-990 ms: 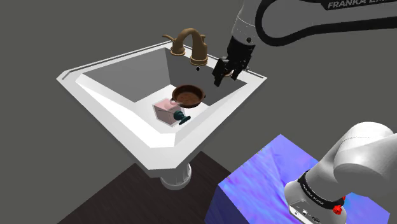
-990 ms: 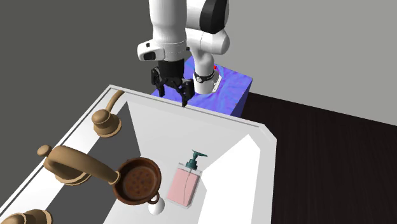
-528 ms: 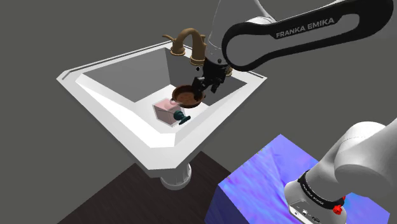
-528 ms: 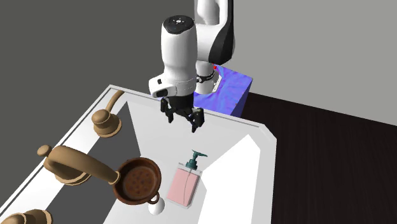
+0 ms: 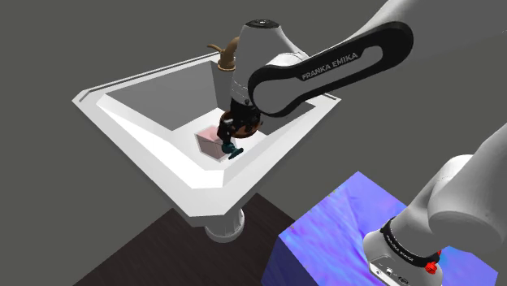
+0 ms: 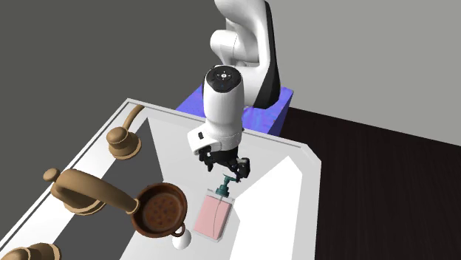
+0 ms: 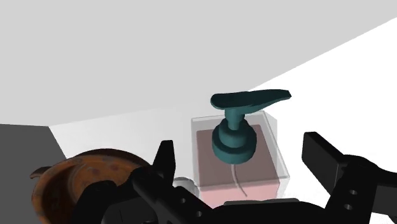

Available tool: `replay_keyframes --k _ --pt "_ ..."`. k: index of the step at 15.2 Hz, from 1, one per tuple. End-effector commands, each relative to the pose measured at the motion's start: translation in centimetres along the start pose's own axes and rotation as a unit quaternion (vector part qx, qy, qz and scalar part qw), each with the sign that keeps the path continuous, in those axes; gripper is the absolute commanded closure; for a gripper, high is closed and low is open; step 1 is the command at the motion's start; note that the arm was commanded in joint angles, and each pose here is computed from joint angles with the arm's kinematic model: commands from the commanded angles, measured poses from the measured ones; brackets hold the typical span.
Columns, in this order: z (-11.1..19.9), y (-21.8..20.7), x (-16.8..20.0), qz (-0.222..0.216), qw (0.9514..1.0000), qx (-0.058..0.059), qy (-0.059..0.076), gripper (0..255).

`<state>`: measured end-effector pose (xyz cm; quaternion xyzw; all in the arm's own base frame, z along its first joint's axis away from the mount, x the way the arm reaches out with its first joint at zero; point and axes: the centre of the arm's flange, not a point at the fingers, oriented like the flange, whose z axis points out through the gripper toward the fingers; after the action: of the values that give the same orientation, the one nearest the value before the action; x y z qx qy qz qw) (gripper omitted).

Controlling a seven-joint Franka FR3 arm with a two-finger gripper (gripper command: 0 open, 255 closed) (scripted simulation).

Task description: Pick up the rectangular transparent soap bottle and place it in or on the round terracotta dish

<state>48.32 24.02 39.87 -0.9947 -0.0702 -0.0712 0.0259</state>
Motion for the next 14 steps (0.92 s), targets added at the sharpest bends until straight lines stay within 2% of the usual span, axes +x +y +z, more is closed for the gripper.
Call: replay_keyframes --k 1,7,14 --pt "1.2 -0.4 0.3 -0.002 1.0000 0.001 0.000 0" --pt "4.7 -0.4 0.3 -0.002 1.0000 0.001 0.000 0" --pt "4.7 -0.4 0.3 -0.002 1.0000 0.001 0.000 0"
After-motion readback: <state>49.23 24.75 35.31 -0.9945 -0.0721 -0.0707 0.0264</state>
